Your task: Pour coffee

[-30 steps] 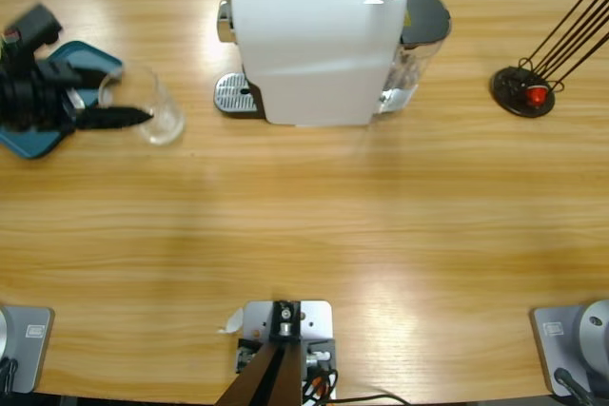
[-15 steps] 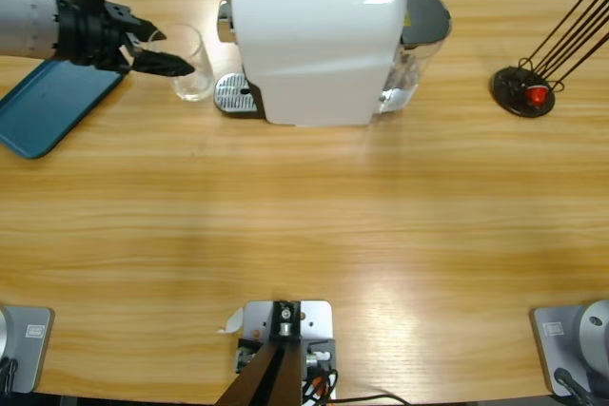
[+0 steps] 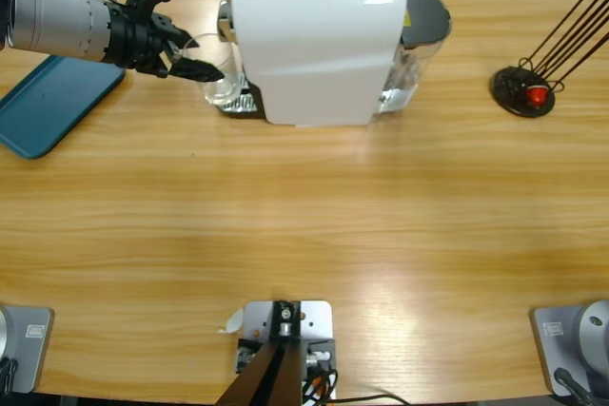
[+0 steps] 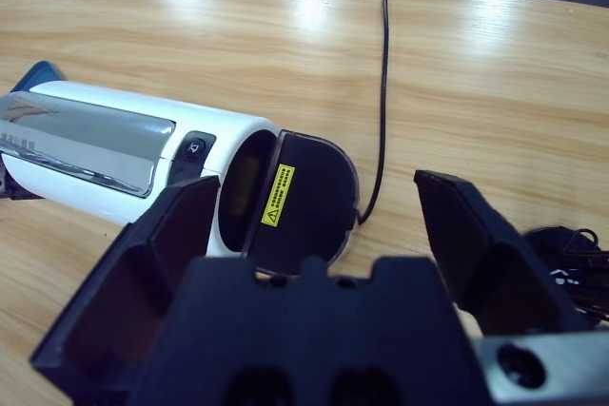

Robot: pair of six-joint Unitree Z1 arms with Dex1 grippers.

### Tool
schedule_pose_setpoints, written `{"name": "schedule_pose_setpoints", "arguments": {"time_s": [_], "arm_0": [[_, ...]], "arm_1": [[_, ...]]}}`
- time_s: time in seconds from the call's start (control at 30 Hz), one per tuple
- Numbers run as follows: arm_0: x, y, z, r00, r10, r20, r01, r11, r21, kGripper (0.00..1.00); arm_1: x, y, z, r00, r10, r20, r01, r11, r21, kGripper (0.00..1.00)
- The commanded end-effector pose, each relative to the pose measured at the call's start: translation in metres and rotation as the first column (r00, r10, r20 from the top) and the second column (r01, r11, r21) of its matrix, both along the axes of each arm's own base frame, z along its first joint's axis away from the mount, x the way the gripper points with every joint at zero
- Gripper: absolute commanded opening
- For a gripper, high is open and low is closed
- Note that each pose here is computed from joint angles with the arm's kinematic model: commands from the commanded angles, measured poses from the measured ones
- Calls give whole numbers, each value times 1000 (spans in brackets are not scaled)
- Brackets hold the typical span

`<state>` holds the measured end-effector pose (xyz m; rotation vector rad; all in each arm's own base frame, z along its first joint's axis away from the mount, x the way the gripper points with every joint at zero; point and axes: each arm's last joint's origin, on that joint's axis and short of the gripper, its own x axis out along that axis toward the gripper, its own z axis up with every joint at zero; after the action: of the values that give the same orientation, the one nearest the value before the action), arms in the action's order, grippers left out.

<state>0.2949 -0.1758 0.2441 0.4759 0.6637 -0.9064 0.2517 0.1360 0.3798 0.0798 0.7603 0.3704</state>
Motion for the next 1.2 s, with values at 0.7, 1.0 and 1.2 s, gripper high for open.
{"name": "schedule_pose_setpoints", "arguments": {"time_s": [0.7, 1.0, 1.2], "arm_0": [[4, -29, -28, 993, -82, -81, 81, 997, -19, 996], [-6, -22, -20, 995, -75, -71, 74, 997, -21, 996], [-11, -7, -5, 1000, -15, -17, 15, 1000, 0, 996]], "arm_1": [[7, 1, -19, 999, 0, -48, -2, 999, -32, 927], [7, 1, -18, 999, 0, -45, -2, 1000, -31, 927], [7, 1, -18, 999, 4, -46, -5, 1000, -27, 927]]}}
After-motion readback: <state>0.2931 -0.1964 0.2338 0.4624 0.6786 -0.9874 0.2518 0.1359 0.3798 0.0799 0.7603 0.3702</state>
